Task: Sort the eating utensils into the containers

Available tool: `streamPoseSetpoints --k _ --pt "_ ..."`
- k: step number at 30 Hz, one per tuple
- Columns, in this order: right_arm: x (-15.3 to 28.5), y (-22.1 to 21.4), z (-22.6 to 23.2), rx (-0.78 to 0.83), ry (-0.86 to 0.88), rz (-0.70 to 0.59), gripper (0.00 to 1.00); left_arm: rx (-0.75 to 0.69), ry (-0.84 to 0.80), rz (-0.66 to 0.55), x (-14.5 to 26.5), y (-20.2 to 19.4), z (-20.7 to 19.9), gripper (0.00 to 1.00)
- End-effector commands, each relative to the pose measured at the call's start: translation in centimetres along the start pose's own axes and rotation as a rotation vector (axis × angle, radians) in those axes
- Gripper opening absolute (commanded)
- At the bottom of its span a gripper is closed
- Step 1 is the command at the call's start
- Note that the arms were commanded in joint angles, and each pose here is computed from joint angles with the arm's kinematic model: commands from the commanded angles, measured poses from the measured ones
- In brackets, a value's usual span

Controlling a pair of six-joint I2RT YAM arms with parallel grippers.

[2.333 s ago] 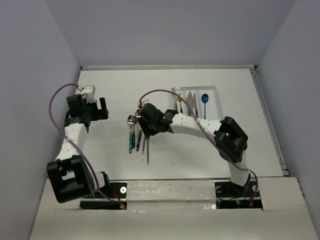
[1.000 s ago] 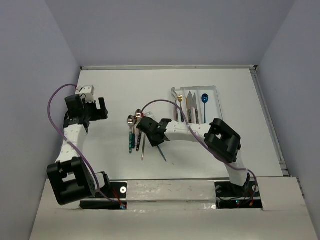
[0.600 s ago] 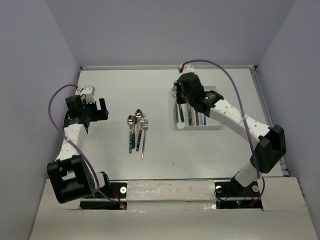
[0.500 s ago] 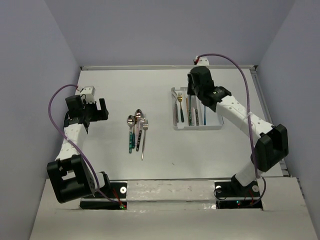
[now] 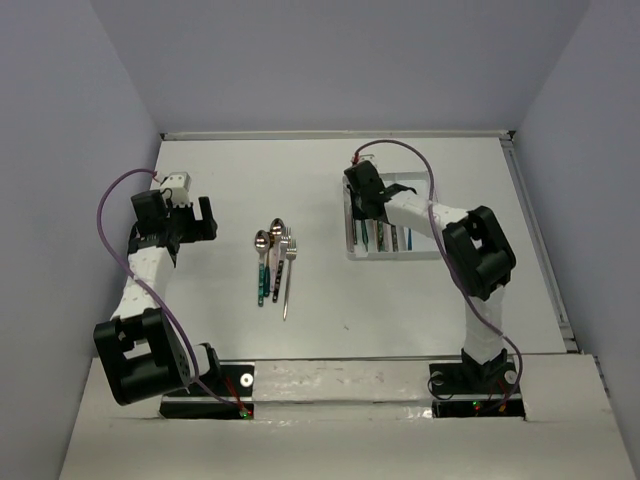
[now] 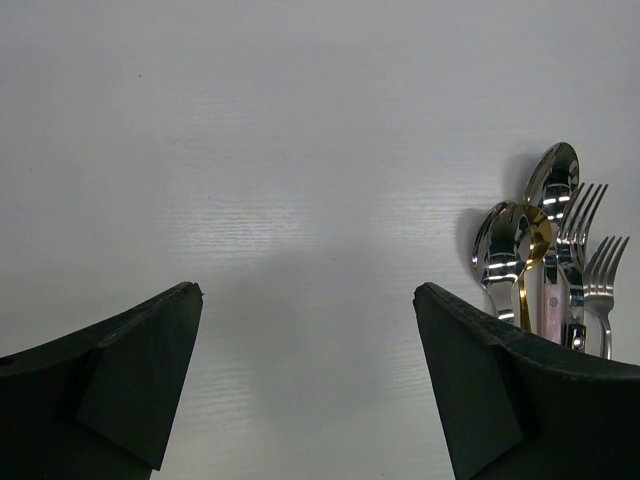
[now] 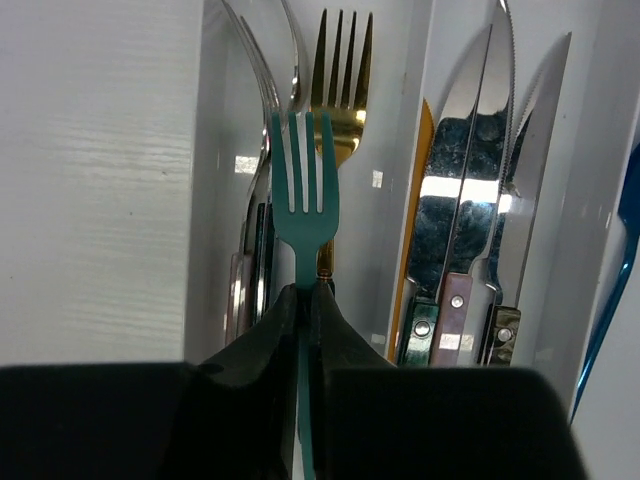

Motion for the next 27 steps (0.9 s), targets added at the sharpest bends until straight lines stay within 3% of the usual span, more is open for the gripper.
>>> streamPoseSetpoints --k 1,2,3,7,11,15,19,24,27 --pt "-0.2 2.4 0.1 -0.058 -0.003 -0.073 0.17 -0.016 -0.016 -0.024 -0.2 0.1 0.1 0.99" --pt "-0.3 2.3 0.1 -0.05 0.003 -0.066 0.21 -0.013 -0.015 -0.025 -0.1 0.1 0.1 0.99" --pt "-0.4 2.2 0.2 -0.044 0.007 -0.06 0.34 -0.016 -0.014 -0.028 -0.1 0.2 0.1 0.99" --pt "0.6 2.4 0.0 -0.028 0.019 -0.047 0.49 -0.016 -0.014 -0.027 -0.1 0.1 0.1 0.99" --pt "3.2 3.2 0.1 -0.009 -0.001 -0.075 0.52 -0.015 -0.016 -0.027 -0.1 0.1 0.1 0.99" --pt "7.6 2.0 4.7 0.08 0.066 -0.079 0.55 -0.018 -0.015 -0.032 0.0 0.2 0.1 0.99" --pt "11.4 -3.7 13.5 0.177 0.354 0.054 0.6 -0.018 -0.01 -0.036 0.1 0.3 0.1 0.99" --pt "9.9 -7.3 17.3 0.26 0.336 0.153 0.64 -0.02 -0.009 -0.047 0.3 0.4 0.1 0.99" --pt "9.6 -7.3 18.4 0.283 0.336 0.167 0.63 -0.021 -0.007 -0.051 0.4 0.4 0.1 0.99"
Point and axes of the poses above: each gripper's point midway between its finger pads, its own x axis back along the fingers, its own z axis along the line the jaws close on, y = z × x, the point moved 10 cm from there along x, back along the fingers, and after that the axes turned 4 degrees about -x, right-handed, at the moved point
